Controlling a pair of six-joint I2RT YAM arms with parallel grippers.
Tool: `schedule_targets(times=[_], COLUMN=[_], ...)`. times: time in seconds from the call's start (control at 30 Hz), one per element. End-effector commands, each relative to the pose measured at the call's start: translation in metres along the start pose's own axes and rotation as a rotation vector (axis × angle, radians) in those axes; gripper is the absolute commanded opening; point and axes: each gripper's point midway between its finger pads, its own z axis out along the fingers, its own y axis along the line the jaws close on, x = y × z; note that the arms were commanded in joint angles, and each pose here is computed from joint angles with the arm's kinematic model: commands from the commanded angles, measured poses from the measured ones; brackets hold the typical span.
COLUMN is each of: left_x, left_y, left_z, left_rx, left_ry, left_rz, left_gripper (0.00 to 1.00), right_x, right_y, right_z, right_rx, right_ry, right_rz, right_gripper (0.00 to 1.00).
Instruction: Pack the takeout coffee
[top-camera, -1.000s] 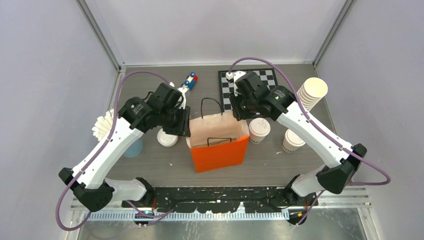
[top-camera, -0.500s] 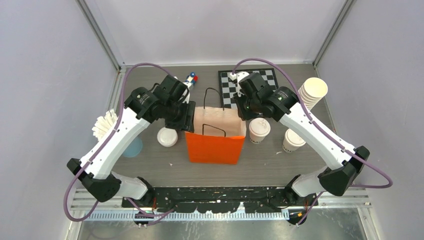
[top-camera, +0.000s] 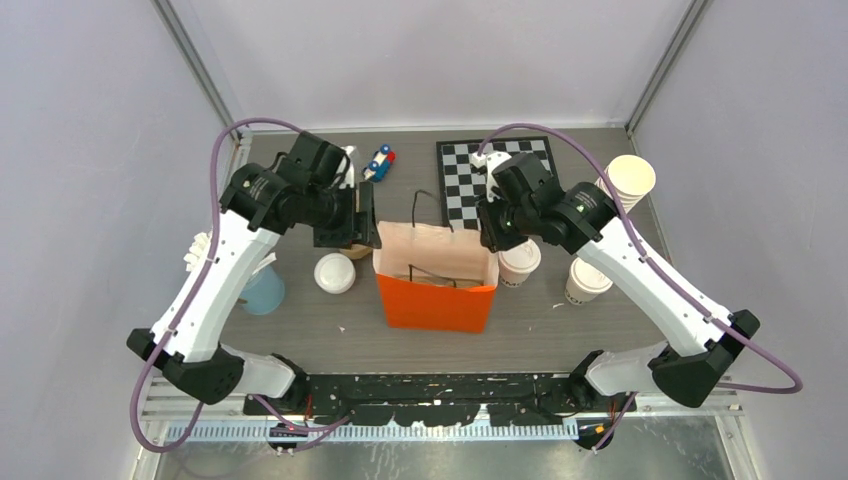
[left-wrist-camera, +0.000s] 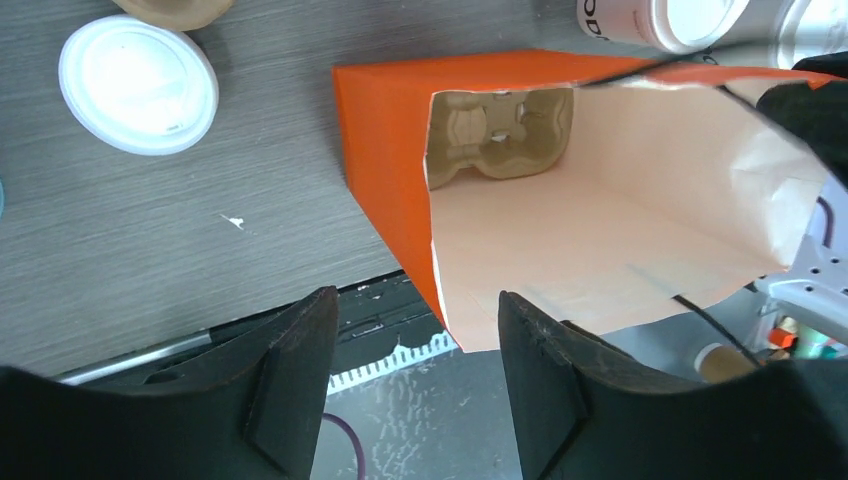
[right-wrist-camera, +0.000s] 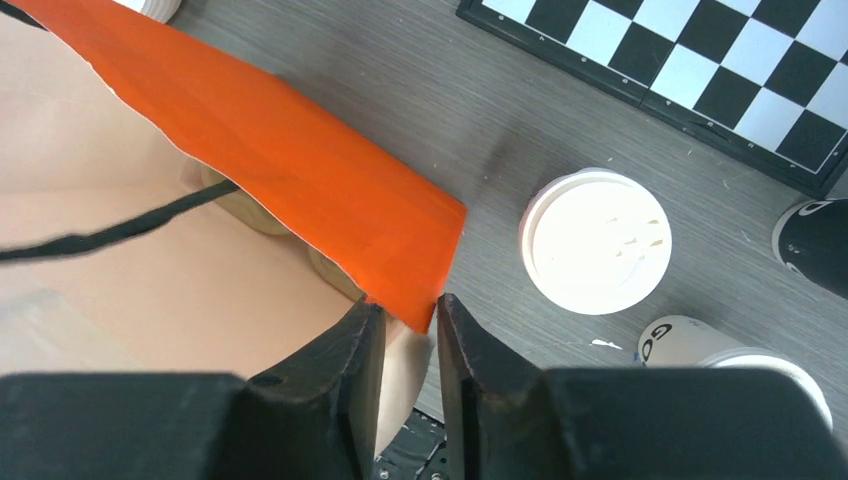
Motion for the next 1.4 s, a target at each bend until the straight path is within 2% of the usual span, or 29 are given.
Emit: schedule_targets(times=[0.0, 0.1, 0.27, 0.4, 0.5, 0.63, 0.77, 1.0, 1.1, 1.17, 1.23, 1.37], left_x=[-0.003, -0.007, -0.008, -0.012, -0.012, -0.013, -0.017, -0.005, -0.005, -0.006, -0.005, 0.002], left_y=[-0.009, -0.017, -0.011, -0.011, -0.006, 0.002, 0.002, 0.005, 0.003, 0.002, 0.002, 0.002], left_z=[-0.014, -0.008, 0.005, 0.011, 0.015, 0.021, 0.023, 0.037, 0.031, 0.025, 0.02, 0.018], left_rx=[0.096, 0.148, 0.116, 0.11, 0.08, 0.05, 0.041, 0.048, 0.054, 0.059, 0.062, 0.072], left_ry=[-0.034, -0.033, -0.02, -0.017, -0.007, -0.019, -0.009, 0.047, 0.041, 0.027, 0.019, 0.04], left_rz=[-0.035, -0.046, -0.037, -0.017, -0.002, 0.022, 0.048, 0.057, 0.055, 0.057, 0.054, 0.044], left_gripper=[0.62, 0.62, 0.6, 0.56, 0.54, 0.51, 0.49, 0.47, 0.37, 0.24, 0.15, 0.09], right_x=[0.0, -0.006, -0.03, -0.045, -0.05, -0.046, -0.032, 0.001, 0.01, 0.012, 0.015, 0.021], right_y=[0.007, 0.008, 0.012, 0.017, 0.006, -0.031, -0.074, -0.113, -0.114, -0.112, -0.112, -0.112], right_z=[-0.017, -0.024, -0.048, -0.072, -0.085, -0.094, -0.091, -0.054, -0.031, -0.014, 0.001, 0.021], right_rx=[-0.044, -0.042, -0.053, -0.086, -0.037, 0.148, 0.305, 0.417, 0.383, 0.351, 0.342, 0.33], right_ry=[-0.033, -0.055, -0.134, -0.211, -0.255, -0.279, -0.235, -0.106, -0.084, -0.062, -0.036, 0.024], right_rz=[0.063, 0.108, 0.204, 0.266, 0.3, 0.325, 0.373, 0.399, 0.413, 0.415, 0.408, 0.421], right_gripper=[0.37, 0.53, 0.66, 0.87, 0.88, 0.89, 0.89, 0.93, 0.93, 0.94, 0.94, 0.94])
